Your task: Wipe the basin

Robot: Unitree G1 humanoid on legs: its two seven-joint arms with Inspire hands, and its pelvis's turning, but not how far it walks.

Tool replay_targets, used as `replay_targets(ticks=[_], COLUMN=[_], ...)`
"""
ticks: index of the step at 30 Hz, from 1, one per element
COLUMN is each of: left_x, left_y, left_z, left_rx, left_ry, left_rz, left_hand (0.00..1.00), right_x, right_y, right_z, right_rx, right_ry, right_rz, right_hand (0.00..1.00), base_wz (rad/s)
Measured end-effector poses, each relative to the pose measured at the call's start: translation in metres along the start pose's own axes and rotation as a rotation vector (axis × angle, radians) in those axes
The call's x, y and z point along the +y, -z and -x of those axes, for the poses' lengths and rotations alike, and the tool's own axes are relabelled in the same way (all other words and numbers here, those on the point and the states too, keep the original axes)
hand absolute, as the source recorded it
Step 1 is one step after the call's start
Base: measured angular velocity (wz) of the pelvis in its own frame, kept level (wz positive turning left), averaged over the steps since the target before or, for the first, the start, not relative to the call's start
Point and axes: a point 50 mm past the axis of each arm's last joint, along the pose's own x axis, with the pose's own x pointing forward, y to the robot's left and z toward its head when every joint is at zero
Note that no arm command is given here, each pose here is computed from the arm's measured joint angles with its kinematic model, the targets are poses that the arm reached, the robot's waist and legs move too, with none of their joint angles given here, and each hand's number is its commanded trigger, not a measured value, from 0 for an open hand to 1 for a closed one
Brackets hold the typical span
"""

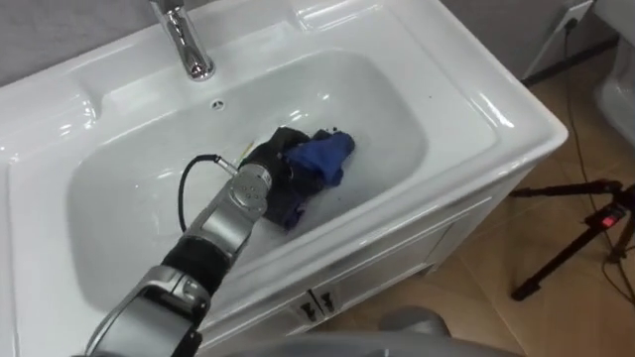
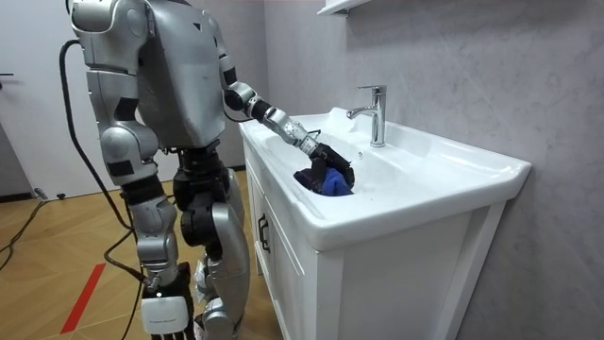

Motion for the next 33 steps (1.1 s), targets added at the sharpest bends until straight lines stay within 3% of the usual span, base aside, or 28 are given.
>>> replay_targets(ticks=[12,19,26,33], left_x=[0.026,0.034,0.04,0.056], left_y=[-0.067,-0.087,-0.087,-0.079], left_z=[-0.005,-0.001,0.0,0.002], left_rx=[-0.202,-0.292,-0.301,-0.261], left_ry=[-0.033,-0.057,-0.08,-0.187], left_rz=[-0.051,-0.063,-0.099,-0.343], left_hand=[1.0,1.0,1.0,1.0], right_x=[-0.003,-0.007,-0.012,-0.017], right_y=[0.012,0.012,0.01,0.019], right_z=[-0.001,-0.001,0.0,0.001], right_rx=[0.028,0.001,-0.02,-0.001], right_ry=[0.01,0.048,0.082,0.115], right_rz=[-0.038,-0.036,-0.06,-0.085], right_hand=[0.0,0.0,0.0,0.0], base_wz=[-0.11,-0.06,-0.09,-0.02])
